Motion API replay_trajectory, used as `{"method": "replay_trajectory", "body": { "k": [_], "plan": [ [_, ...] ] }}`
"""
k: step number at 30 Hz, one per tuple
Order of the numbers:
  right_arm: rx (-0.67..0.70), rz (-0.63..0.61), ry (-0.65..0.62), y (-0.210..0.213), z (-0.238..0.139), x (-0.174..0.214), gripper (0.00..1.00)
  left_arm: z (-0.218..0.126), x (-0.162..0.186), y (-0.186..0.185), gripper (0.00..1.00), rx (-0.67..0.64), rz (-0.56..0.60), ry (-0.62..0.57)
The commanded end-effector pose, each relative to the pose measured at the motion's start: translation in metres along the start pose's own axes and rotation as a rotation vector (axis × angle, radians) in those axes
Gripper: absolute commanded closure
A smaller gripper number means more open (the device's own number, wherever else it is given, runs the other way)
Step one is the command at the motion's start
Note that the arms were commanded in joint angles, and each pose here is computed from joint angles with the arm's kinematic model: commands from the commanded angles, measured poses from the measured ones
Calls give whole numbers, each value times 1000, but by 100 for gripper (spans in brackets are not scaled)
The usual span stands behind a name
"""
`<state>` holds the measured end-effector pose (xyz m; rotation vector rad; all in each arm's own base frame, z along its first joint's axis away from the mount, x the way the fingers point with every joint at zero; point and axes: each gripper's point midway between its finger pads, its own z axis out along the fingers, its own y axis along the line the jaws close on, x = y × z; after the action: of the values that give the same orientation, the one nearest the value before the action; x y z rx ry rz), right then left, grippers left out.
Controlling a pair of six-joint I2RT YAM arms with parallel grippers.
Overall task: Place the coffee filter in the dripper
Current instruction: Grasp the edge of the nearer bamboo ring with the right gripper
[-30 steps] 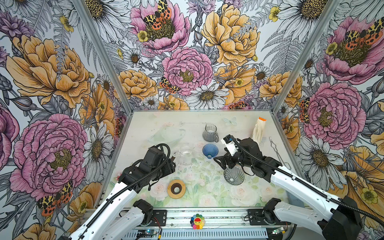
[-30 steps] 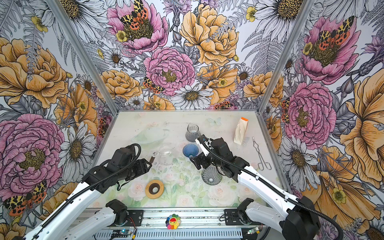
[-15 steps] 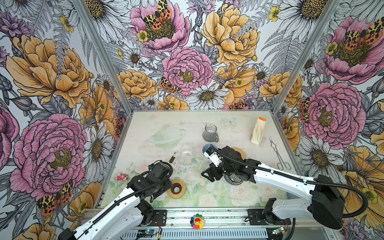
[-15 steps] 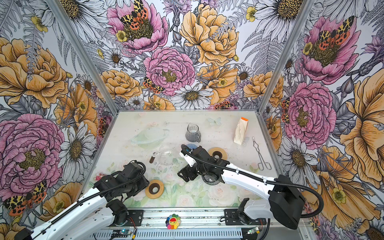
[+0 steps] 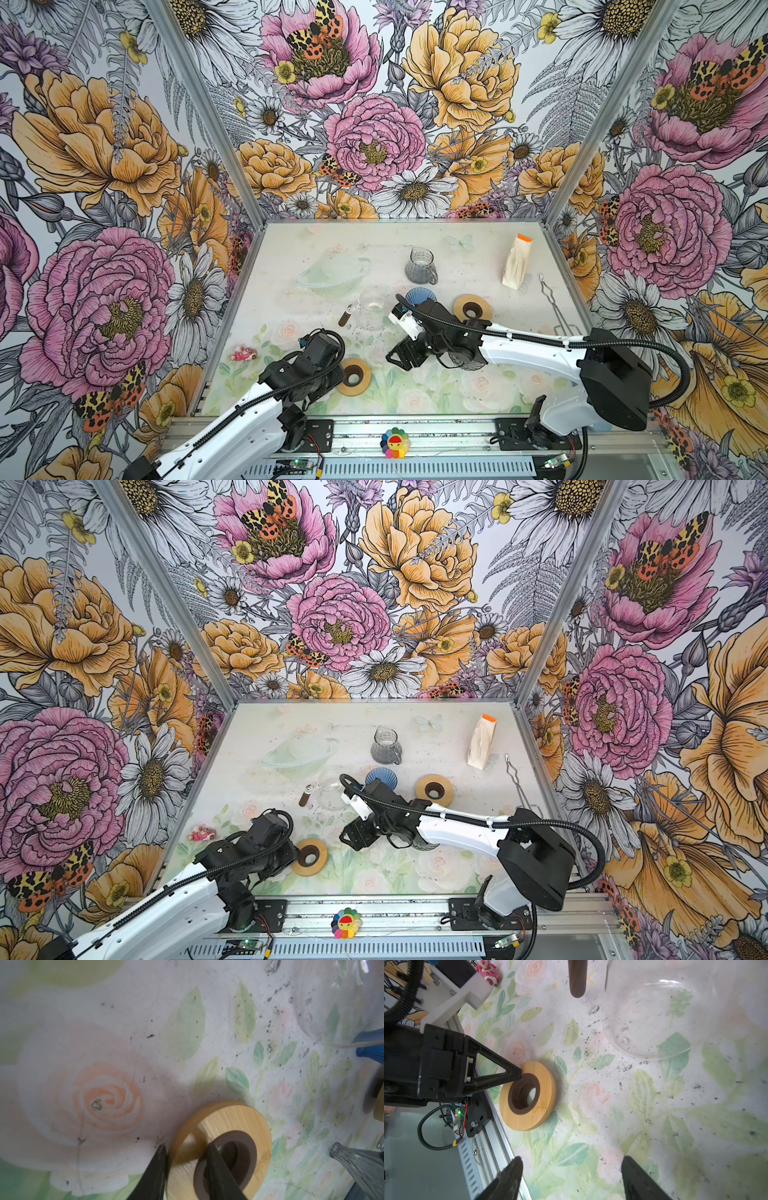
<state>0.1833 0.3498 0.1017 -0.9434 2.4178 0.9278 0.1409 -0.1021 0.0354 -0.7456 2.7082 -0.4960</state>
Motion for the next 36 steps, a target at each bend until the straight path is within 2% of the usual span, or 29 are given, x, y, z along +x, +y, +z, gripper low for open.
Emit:
{"method": "replay_trajectory", "body": {
  "k": [1,4,15,19,24,36],
  "plan": [
    [-49,-6,-27,13,2,-17,24,6,8,-16,72,91,16,45],
    [-66,0,-18,16,4,-17,24,8,11,-25,76,131,24,67],
    [-87,70,32,14,14,-5,25,14,21,-55,77,180,106,113],
    [-90,120,62,12,20,1,26,24,28,-54,77,153,120,140],
    [-127,211,121,15,31,10,33,29,32,-50,77,129,127,156],
    [-172,252,180,18,46,14,41,29,35,-37,77,158,87,139]
  ]
}}
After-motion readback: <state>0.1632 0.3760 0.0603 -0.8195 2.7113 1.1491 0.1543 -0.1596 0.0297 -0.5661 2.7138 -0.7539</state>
